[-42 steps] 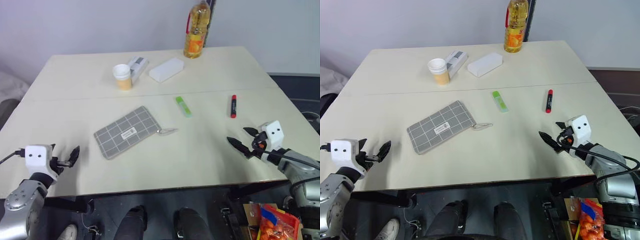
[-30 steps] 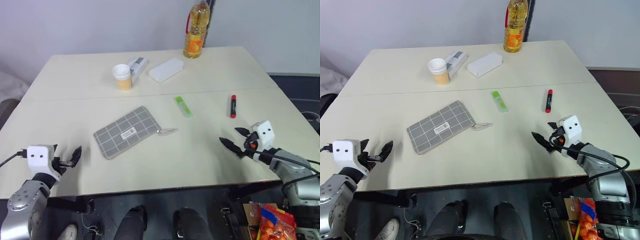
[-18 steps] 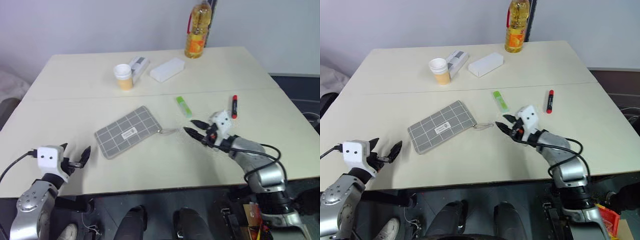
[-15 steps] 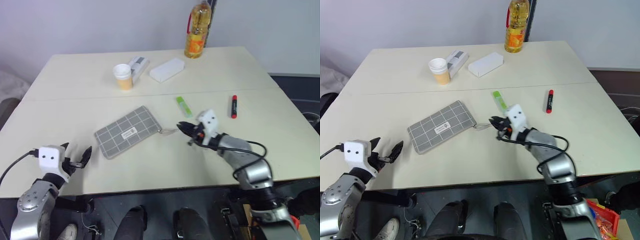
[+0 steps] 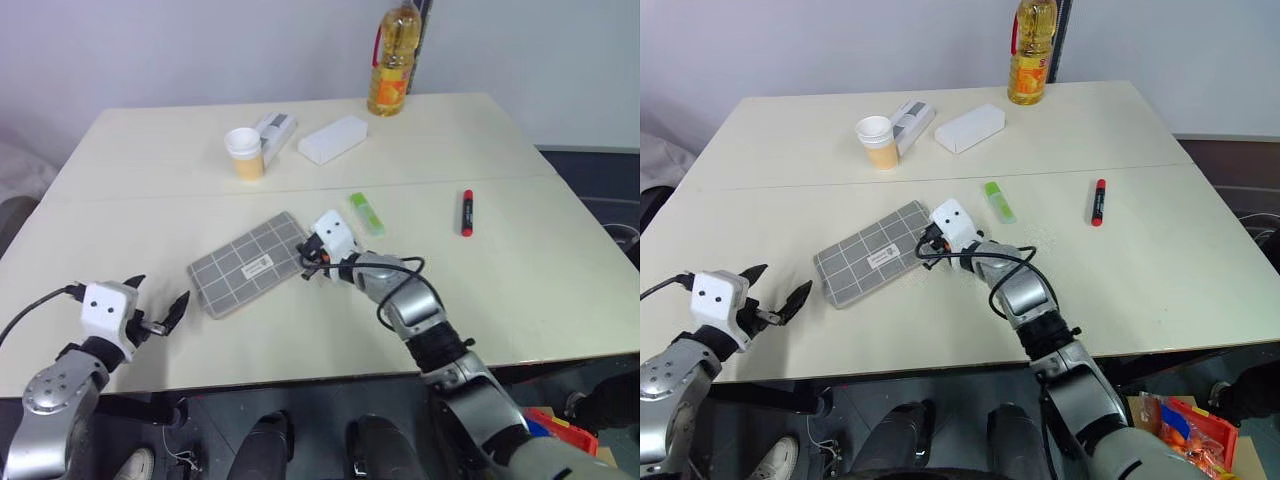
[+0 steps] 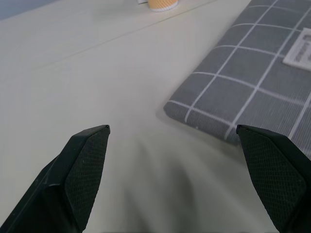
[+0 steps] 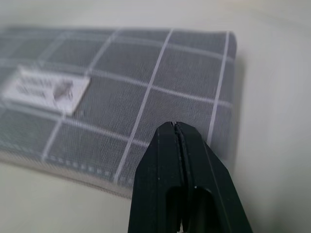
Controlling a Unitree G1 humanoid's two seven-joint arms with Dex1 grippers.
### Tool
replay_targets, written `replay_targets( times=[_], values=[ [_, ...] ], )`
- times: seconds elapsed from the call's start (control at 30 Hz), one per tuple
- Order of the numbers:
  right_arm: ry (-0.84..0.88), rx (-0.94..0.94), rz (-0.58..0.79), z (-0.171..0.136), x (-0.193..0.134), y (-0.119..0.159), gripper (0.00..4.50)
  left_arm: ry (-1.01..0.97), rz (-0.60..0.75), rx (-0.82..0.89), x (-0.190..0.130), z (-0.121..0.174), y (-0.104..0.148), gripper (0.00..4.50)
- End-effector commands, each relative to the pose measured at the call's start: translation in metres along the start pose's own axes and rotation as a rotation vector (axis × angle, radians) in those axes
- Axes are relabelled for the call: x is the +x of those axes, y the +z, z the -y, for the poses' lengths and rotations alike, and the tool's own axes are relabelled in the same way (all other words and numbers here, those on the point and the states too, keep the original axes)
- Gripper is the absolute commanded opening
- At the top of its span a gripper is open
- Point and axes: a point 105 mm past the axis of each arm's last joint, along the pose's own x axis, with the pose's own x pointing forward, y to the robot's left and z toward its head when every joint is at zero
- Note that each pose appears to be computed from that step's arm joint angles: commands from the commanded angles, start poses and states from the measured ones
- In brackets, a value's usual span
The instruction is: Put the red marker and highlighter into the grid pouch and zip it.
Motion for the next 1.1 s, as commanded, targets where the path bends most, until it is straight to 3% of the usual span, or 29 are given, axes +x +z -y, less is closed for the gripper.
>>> replay_targets(
  times=[0.03,0.17,0.37,0.57,0.87,0.97,1.1],
  values=[
    [-0.027,0.042,-0.003,0.005,0.002,0.003,0.03,-0.007,-0.001,0.088,-0.009,-0.011,0.005,4.5],
    [-0.031,0.083,0.007,0.005,0.001,0.004,0.03,-0.038,-0.029,0.122,-0.015,-0.014,-0.001,4.5],
    [-0.034,0.079,0.001,0.005,0.002,0.003,0.03,-0.205,-0.065,0.399,-0.015,-0.001,-0.012,4.5],
    [-0.023,0.077,0.0,-0.002,0.003,0.001,0.03,-0.304,0.106,0.691,0.019,0.023,0.003,4.5],
    [-0.031,0.077,0.0,-0.003,0.003,0.002,0.03,-0.415,0.262,0.83,0.048,0.044,0.007,4.5],
    [-0.041,0.066,-0.004,-0.002,0.003,0.001,0.0,-0.429,0.324,0.824,0.052,0.047,0.014,3.58],
    [-0.05,0.071,-0.005,-0.001,0.001,0.0,0.0,-0.448,0.385,0.819,0.051,0.048,0.021,1.57]
  ],
)
